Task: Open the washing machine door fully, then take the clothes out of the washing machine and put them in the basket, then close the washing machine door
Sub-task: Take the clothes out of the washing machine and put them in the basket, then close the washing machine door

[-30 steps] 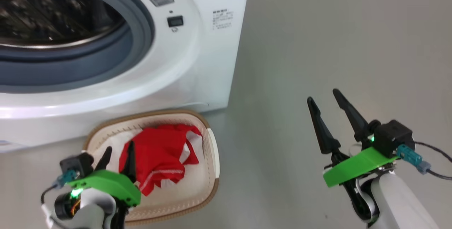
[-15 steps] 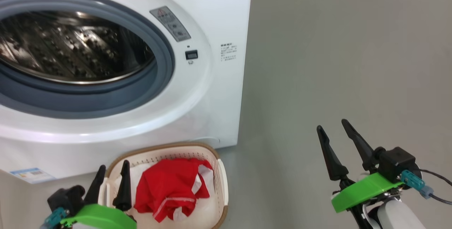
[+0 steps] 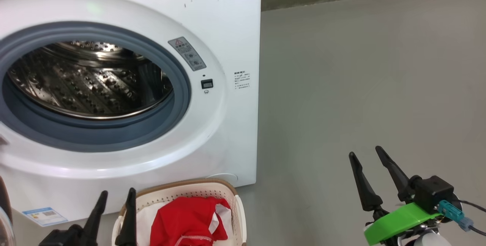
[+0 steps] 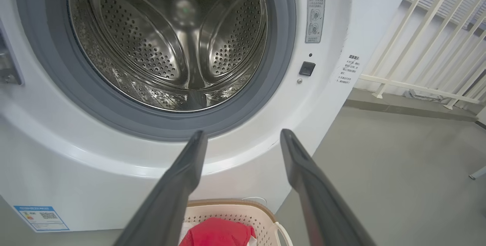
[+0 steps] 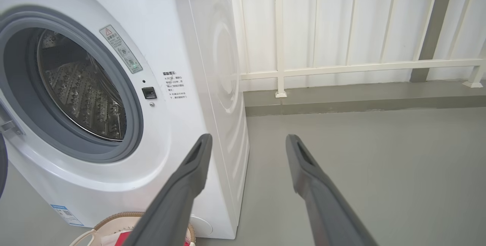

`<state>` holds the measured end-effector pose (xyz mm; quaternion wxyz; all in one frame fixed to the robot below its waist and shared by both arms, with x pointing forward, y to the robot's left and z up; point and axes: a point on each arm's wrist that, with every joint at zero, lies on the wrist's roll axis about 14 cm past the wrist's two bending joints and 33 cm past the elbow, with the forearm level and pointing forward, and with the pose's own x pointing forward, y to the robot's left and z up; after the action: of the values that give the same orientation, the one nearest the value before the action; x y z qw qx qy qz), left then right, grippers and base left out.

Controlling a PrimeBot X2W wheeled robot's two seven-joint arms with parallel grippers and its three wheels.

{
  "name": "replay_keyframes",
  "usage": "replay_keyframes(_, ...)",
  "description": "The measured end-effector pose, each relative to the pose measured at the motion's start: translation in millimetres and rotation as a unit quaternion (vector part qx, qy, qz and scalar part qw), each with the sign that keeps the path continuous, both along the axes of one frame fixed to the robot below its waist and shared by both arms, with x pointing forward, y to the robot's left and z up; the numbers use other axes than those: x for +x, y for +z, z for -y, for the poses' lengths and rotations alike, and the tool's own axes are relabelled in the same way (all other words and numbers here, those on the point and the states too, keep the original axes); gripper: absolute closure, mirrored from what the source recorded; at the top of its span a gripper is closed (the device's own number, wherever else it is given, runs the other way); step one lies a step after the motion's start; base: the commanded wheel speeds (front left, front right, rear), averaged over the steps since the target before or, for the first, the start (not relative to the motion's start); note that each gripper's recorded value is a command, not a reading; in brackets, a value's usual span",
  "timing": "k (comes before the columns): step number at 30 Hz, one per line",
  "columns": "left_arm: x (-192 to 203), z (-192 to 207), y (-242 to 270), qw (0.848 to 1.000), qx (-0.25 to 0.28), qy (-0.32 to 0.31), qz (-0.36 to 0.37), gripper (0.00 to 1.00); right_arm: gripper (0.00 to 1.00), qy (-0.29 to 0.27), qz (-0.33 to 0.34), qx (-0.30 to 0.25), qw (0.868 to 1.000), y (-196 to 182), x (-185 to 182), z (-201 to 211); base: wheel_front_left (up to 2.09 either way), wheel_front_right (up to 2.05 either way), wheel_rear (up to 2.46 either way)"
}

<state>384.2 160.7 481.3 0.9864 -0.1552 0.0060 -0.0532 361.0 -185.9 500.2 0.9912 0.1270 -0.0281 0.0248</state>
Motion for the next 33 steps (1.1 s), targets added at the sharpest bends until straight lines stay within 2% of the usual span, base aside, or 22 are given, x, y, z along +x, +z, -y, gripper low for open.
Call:
replay_keyframes(12,-16,-22,26,0.998,0.046,0.026,0.044,0.00,0.00,-0.021,0.011,-0.003,1.000,6,-14,13,0.00,0.00,0.00)
replay_keyframes(33,-21,-28,25,0.996,0.056,0.045,0.044,0.00,0.00,-0.022,0.012,-0.008,1.000,6,-13,13,0.00,0.00,0.00)
